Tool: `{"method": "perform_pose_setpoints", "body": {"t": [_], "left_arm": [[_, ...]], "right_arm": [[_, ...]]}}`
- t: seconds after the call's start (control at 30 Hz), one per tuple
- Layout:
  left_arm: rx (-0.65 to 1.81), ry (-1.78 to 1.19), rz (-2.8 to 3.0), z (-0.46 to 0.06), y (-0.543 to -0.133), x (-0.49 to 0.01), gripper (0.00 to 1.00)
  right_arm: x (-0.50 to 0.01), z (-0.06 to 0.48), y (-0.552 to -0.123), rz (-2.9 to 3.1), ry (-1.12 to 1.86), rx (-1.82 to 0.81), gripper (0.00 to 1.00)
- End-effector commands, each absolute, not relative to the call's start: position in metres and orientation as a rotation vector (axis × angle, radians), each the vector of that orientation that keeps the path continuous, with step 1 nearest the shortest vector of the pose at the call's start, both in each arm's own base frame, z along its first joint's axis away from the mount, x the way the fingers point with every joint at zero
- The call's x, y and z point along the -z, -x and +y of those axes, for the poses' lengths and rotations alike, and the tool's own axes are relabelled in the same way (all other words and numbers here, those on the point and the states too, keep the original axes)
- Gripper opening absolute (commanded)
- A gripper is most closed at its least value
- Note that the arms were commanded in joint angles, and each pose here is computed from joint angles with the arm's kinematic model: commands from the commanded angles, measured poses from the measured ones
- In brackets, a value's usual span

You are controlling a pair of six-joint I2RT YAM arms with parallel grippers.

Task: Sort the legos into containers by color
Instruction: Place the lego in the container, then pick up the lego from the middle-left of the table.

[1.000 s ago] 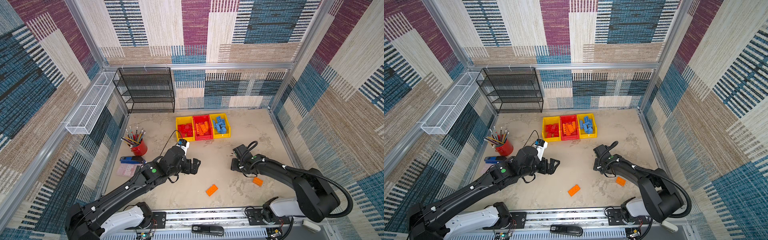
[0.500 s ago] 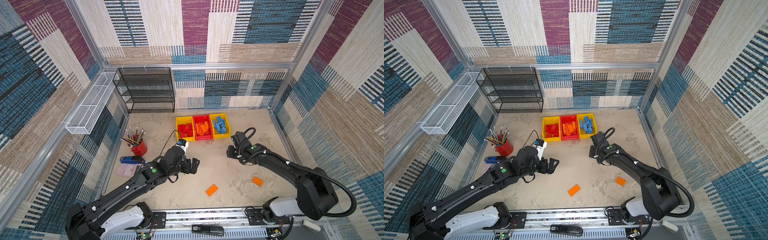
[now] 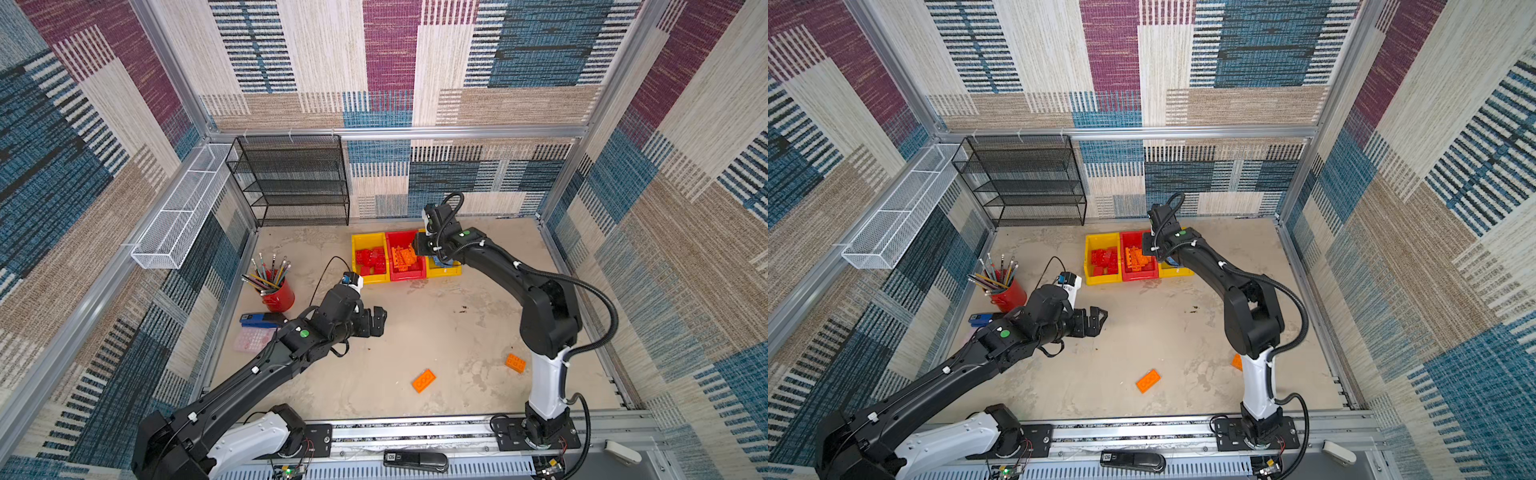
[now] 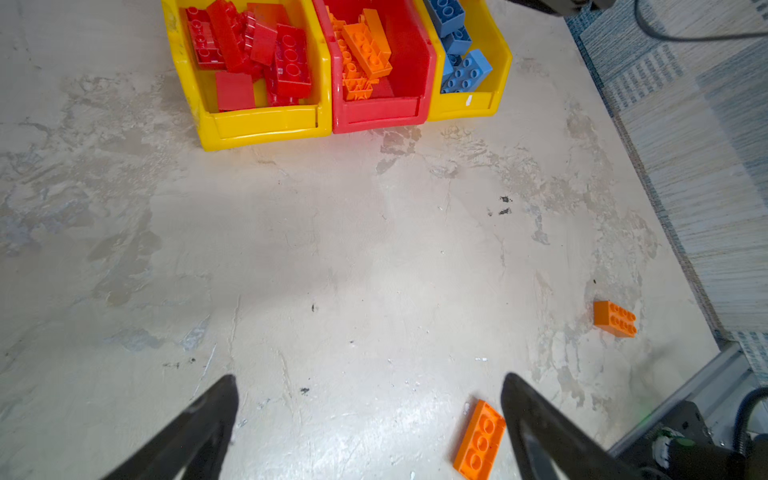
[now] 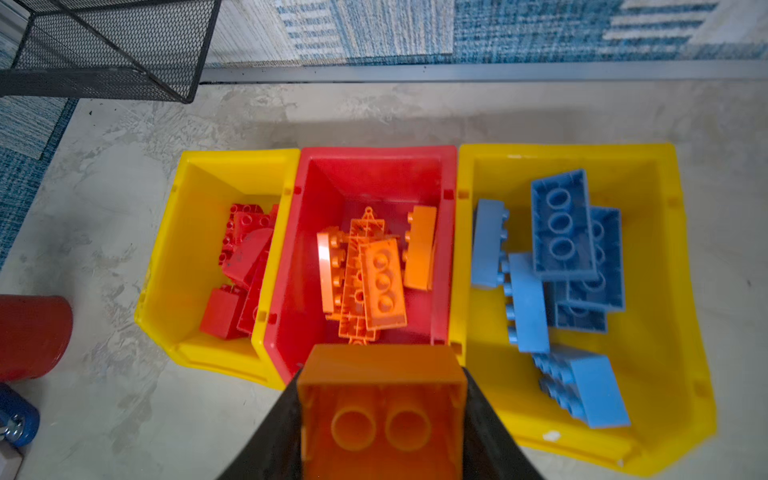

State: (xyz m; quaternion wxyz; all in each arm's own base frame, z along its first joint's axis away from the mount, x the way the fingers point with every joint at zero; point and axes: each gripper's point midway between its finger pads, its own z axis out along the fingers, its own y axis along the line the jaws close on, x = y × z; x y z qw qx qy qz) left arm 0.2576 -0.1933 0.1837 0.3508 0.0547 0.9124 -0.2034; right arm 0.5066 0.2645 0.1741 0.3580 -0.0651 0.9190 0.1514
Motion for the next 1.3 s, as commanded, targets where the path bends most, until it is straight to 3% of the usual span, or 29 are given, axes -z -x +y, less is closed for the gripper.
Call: {"method": "perform_pose_setpoints", "body": {"t": [0.0, 0.2, 0.37, 0.57, 0.73, 0.8, 0.83, 1.07, 1.27], "left_arm": [[0.498, -0.149, 2.379, -0.186, -0.261, -0.179, 0.99], [0.487, -0.124, 2.393, -0.18, -0.268, -0.175, 0.99], [0.49, -0.111, 2.405, -0.176, -0.269, -0.171, 0.99], [0.526, -0.1, 2.397, -0.176, -0.266, -0.174, 0.99], [0.599, -0.132, 2.405, -0.181, -0.253, -0.18, 0.99], [0.631, -0.149, 2.422, -0.183, -0.245, -0.181, 0.99], [0.65, -0.159, 2.427, -0.185, -0.24, -0.182, 0.99], [0.695, -0.276, 2.439, -0.205, -0.202, -0.18, 1.0], [0.802, -0.364, 2.466, -0.237, -0.172, -0.161, 0.99]], "right_arm": [[-0.161, 0.276, -0.516, 2.406, 0.252, -0.388, 0.41], [-0.145, 0.293, -0.538, 2.427, 0.293, -0.398, 0.44], [-0.149, 0.303, -0.543, 2.417, 0.332, -0.416, 0.66], [-0.177, 0.304, -0.525, 2.383, 0.358, -0.434, 0.73], [-0.198, 0.29, -0.48, 2.363, 0.35, -0.481, 0.79], [-0.202, 0.279, -0.453, 2.354, 0.332, -0.504, 0.96], [-0.204, 0.273, -0.44, 2.349, 0.321, -0.511, 0.99], [-0.189, 0.218, -0.343, 2.397, 0.196, -0.527, 0.99], [-0.189, 0.173, -0.291, 2.395, 0.089, -0.482, 0.99]]}}
